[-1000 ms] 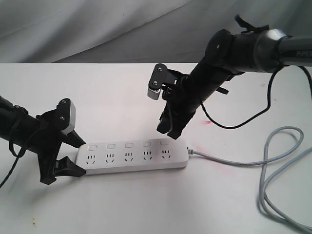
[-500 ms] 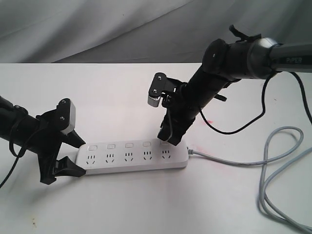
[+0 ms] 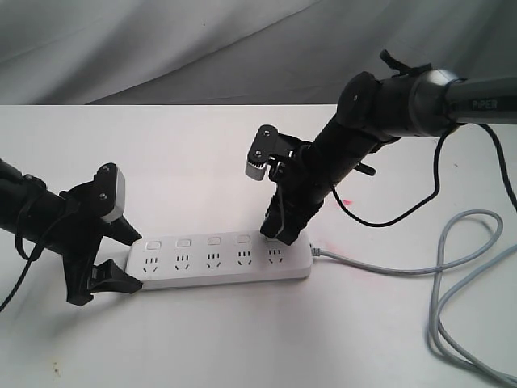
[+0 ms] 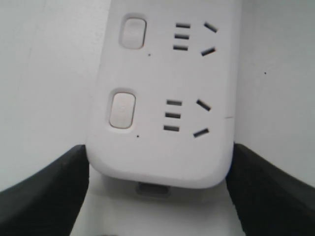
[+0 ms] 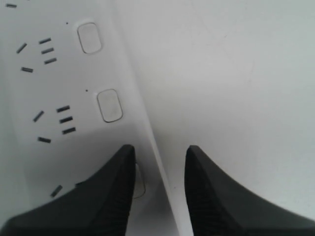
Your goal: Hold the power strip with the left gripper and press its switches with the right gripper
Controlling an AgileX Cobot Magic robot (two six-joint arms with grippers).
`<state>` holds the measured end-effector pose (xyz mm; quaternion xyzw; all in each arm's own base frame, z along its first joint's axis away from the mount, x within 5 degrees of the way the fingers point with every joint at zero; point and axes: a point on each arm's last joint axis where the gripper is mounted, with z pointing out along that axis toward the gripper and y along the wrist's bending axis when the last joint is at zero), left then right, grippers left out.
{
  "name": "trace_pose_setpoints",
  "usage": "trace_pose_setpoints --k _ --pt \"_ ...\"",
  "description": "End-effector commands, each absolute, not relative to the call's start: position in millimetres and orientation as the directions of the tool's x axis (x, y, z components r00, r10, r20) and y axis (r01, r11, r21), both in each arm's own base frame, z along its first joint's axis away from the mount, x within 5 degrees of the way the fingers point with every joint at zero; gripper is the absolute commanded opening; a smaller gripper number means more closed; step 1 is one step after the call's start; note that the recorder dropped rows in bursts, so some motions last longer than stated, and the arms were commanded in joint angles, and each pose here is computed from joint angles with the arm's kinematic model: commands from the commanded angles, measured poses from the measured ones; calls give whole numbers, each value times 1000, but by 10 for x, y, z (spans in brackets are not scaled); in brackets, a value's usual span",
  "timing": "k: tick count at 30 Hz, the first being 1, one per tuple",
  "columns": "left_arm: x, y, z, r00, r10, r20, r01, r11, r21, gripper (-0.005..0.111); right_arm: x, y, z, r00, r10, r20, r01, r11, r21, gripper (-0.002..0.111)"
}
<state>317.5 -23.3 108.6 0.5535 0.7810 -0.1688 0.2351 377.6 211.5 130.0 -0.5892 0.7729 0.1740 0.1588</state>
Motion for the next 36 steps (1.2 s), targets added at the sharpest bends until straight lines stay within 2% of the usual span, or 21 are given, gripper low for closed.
trace_pose_setpoints --k 1,9,18,25,30,36 --pt "3182 -237 1098 -279 779 -561 944 331 -9 61 3760 2062 1181 -253 -874 -416 -968 232 101 32" --pt "3182 -237 1098 -279 779 -561 944 331 -9 61 3768 2043 1156 -233 -887 -398 -972 219 82 32" --pt "3182 -237 1098 -277 780 -561 944 329 -8 61 3754 2025 933 -246 -899 -363 -969 221 108 32" --pt "3182 -237 1098 -277 780 -561 944 329 -8 61 3751 2037 971 -258 -890 -377 -966 231 115 32" --pt "3182 -237 1098 -279 779 -561 943 331 -9 61 3762 2042 1187 -243 -879 -410 -970 233 74 32" --pt "3182 -237 1098 -279 779 -561 943 331 -9 61 3762 2032 1740 -189 -851 -489 -968 245 -54 32"
